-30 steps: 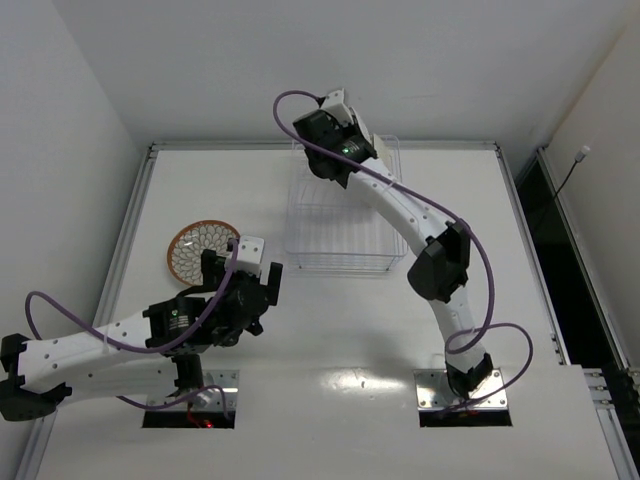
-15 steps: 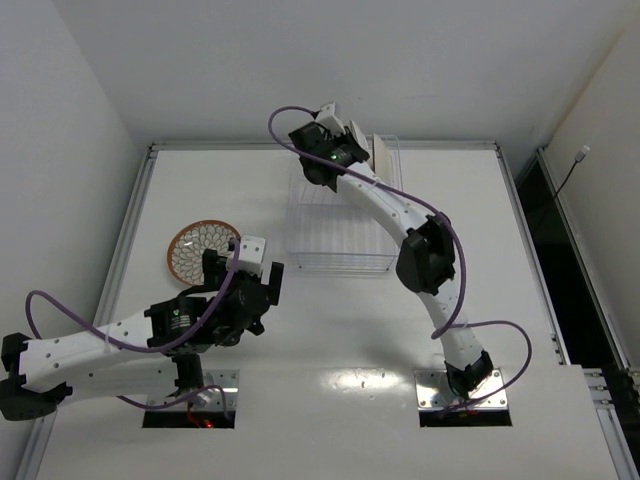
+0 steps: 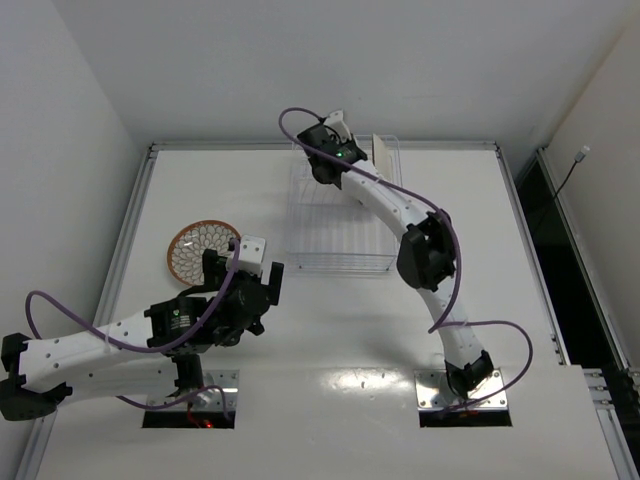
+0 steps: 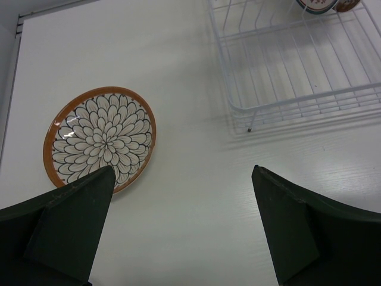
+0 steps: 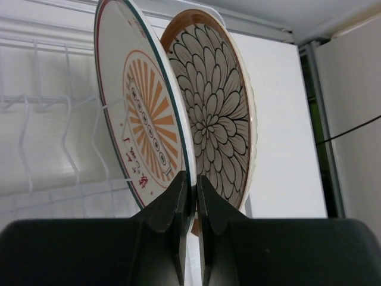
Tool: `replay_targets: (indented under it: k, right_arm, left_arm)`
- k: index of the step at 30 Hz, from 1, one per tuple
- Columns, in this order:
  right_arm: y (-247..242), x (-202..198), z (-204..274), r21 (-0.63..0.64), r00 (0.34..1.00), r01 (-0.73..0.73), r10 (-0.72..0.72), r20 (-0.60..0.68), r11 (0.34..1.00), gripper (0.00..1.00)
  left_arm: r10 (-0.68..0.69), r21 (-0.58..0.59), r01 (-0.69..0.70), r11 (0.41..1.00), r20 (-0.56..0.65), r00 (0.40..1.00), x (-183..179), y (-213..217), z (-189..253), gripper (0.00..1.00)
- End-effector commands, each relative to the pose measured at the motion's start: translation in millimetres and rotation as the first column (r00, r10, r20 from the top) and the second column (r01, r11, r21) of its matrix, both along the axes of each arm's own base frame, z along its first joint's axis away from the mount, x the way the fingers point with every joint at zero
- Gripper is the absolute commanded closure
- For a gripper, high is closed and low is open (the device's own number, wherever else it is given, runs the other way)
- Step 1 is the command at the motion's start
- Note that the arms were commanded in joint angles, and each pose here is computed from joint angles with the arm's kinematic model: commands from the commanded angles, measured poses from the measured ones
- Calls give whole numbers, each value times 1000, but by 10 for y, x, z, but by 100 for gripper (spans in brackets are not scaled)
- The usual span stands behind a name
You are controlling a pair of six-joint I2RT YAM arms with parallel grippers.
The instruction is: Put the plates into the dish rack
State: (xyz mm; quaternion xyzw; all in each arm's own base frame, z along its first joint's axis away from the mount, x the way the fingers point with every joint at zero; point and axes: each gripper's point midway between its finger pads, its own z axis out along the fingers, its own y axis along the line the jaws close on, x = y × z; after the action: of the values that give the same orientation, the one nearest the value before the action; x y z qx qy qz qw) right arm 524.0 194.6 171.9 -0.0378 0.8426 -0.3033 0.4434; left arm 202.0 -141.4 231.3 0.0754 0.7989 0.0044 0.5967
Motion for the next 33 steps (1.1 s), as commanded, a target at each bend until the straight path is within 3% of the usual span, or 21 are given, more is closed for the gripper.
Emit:
replay_targets:
  k: [1,3,9,16,18,21,22,25,26,27,29,33]
  right_arm:
    - [127,58,-41,194,999,-38,41,-8,980,91]
    - [168,38,-8,233,999,-46,49,-8,971,74]
    - [138,-121,535,306,996,-83,72,46,949,41]
    - [253,-590,1090,368,954,-288,298,30,884,20]
    - [253,-847,1323,412,934,-342,352,53,845,16]
    - [139,-1334,1149,465,901,-376,434,-21,802,12]
    - [119,-1462,1132,490,892,-384,451,-20,782,12]
    - [67,-1954,1075,593,857,-430,515,30,681,9]
    - [105,-2072,1086,627,839,-453,542,59,634,8]
    - [39,-2219,875,643,839,-425,544,16,637,8]
    - [35,-2461,1018,688,813,-470,574,94,553,7]
    - [-60,-2776,854,721,795,-468,599,91,511,0]
  left_arm:
    - [22,-27,-21,999,20,1000,36,11,74,1]
    - [22,-27,-21,999,20,1000,36,11,74,1]
    - [32,-24,-31,999,21,999,36,33,68,1]
    - [63,-20,-63,998,31,998,51,73,68,1]
    - [79,7,-79,997,25,997,66,58,4,1]
    - [168,8,-168,986,12,986,132,166,-22,1]
    - [209,59,-209,976,3,978,158,245,-87,1]
    - [357,49,-354,934,-48,933,326,463,-202,1]
    - [381,19,-381,924,-74,921,403,478,-186,1]
    - [440,31,-439,898,-97,893,513,637,-204,1]
    - [450,4,-454,891,-140,882,697,597,-207,1]
    - [490,32,-493,870,-178,853,1133,793,-254,1]
